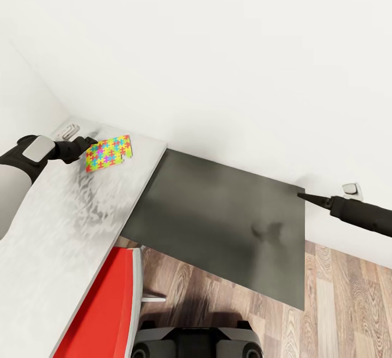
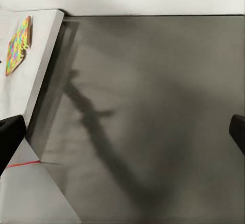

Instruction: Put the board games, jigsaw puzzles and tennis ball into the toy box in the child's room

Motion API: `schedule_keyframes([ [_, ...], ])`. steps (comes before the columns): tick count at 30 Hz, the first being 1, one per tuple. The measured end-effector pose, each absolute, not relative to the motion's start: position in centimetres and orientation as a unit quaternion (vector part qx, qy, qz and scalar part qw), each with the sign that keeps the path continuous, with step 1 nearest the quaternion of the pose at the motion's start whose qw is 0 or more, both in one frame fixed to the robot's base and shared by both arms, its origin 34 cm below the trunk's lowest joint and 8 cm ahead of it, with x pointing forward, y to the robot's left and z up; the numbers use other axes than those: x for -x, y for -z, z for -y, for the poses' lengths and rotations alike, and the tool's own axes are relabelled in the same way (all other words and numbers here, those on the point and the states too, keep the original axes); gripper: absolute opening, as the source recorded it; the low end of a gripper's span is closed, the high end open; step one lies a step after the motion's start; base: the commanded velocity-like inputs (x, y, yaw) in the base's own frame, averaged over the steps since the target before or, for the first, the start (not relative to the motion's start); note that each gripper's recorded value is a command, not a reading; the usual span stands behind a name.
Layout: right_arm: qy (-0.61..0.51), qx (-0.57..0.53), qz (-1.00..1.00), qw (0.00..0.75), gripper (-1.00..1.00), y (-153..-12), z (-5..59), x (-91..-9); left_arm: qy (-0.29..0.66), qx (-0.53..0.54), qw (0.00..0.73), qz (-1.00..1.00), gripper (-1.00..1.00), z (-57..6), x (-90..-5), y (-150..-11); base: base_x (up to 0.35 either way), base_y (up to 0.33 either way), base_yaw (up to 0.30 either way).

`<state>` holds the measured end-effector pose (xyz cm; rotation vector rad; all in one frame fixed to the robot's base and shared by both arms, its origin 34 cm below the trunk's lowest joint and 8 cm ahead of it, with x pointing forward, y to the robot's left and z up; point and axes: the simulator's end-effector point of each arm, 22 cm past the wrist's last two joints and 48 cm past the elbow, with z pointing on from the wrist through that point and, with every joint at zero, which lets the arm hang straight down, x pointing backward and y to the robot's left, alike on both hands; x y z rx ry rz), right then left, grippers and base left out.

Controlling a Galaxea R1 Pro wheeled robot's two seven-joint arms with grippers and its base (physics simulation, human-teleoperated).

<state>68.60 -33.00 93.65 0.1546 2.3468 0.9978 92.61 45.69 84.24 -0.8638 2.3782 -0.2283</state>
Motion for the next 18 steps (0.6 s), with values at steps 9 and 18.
schedule_keyframes([
  [9,-0.38,-0.056,-0.879,0.284,1.0,-93.3,32.9,-68.4,0.088,0.326,0.293,-0.895,1.0,-45.6,-92.6,-83.5,0.0,0.0,0.0],
  [18,-0.382,-0.058,-0.88,0.277,1.0,-92.6,32.7,-68.2,0.088,0.327,0.289,-0.895,1.0,-45.5,-92.5,-82.6,0.0,0.0,0.0],
])
